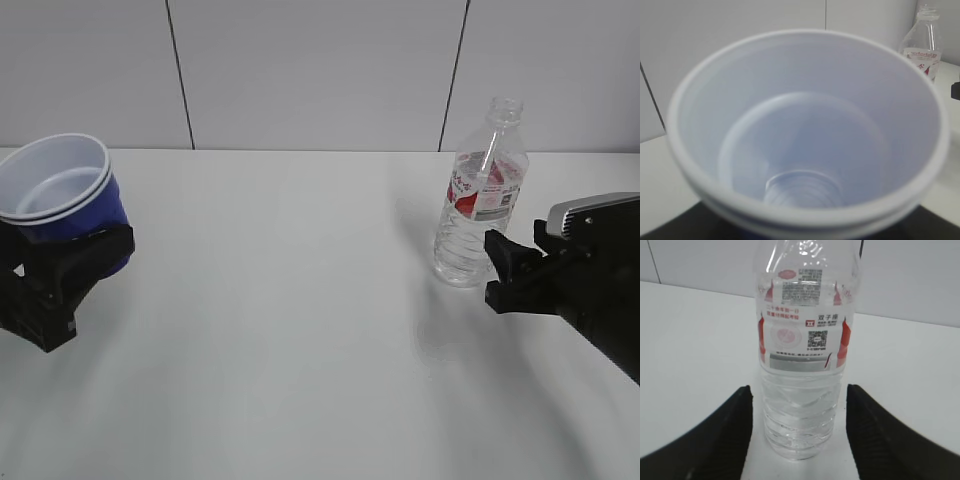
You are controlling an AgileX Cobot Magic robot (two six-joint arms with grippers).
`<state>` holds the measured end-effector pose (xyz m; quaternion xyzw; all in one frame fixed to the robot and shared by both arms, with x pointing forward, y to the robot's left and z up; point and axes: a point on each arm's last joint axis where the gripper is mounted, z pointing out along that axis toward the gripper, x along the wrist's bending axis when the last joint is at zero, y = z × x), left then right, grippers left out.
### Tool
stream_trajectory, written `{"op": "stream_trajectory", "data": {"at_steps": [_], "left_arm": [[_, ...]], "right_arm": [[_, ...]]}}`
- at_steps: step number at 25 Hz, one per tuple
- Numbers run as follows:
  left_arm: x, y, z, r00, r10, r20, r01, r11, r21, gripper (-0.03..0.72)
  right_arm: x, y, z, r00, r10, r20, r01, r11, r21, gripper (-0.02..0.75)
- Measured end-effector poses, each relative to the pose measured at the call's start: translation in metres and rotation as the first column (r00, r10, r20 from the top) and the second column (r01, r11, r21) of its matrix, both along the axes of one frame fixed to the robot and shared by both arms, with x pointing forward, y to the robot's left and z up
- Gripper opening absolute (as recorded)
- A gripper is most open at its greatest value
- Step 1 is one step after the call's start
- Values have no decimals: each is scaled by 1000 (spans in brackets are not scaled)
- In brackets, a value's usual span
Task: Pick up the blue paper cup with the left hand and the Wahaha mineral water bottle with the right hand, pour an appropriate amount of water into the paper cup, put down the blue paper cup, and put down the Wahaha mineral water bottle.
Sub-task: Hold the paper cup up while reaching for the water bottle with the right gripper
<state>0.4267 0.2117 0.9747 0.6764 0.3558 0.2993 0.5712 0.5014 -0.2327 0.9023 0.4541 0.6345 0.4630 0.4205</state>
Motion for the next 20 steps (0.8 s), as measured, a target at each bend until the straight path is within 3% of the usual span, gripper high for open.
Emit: {"op": "stream_trajectory", "data": {"at_steps": [14, 20], "left_arm": [[0, 0, 0, 1000, -1, 0, 1, 1000, 1, 417], [0, 0, 0, 1000, -1, 0, 1, 1000, 1, 417]], "right_arm": [[-1, 4, 0, 999, 52, 6, -52, 999, -10, 452], [-1, 3, 0, 999, 32, 2, -32, 999, 8, 634]]}}
